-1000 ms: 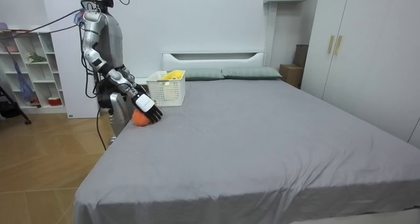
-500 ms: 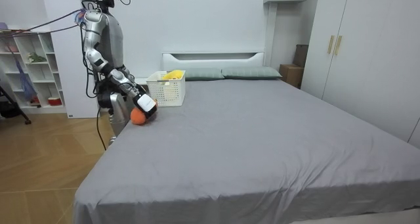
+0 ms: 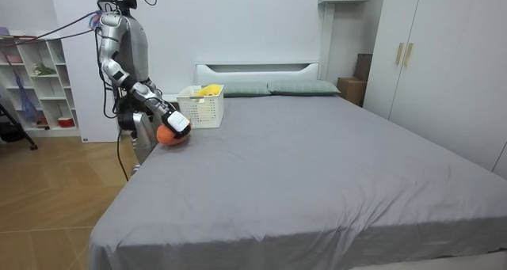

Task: Collect toys from the bed

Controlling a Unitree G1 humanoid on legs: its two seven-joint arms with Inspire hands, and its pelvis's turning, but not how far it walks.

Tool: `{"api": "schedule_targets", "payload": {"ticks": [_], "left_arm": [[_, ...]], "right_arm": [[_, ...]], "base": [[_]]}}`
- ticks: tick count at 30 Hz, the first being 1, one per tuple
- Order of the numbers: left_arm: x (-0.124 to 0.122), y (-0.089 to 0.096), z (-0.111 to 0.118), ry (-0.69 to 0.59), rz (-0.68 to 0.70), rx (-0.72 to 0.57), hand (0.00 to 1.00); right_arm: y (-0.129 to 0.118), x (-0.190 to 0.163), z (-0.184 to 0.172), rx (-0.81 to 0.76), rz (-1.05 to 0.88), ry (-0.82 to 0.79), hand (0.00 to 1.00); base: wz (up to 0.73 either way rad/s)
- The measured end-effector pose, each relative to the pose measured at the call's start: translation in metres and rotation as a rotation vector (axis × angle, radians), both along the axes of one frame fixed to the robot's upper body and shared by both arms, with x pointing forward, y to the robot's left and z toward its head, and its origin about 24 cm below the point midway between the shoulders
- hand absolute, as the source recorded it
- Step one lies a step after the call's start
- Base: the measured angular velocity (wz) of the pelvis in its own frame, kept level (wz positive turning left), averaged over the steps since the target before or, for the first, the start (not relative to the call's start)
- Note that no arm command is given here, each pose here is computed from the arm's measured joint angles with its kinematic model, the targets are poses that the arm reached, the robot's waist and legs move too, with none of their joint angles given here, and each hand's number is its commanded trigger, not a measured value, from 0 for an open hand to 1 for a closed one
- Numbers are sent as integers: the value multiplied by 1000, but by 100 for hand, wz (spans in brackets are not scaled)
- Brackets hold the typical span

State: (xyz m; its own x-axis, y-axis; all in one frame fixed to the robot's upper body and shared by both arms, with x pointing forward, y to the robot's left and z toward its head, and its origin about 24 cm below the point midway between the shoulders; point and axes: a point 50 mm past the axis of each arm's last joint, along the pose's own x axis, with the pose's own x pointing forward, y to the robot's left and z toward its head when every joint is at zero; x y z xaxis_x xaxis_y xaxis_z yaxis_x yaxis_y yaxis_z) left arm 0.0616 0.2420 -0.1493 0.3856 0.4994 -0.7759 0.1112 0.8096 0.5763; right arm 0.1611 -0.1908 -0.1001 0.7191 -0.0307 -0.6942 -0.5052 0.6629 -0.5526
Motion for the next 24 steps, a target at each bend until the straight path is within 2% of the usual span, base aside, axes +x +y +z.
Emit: {"api": "schedule_targets", "payload": {"ticks": [7,16,24], "left_arm": [[-3,2,0,0,15,8,0],[-6,3,-2,14,23,5,0],[-9,5,-2,22,18,15,0]], "right_arm": [[3,11,14,18,-10,-92,100],[-16,40,62,91,-138,-338,100],[-12,51,88,155,-140,-453,100]], "base": [[0],[0],[0]]}}
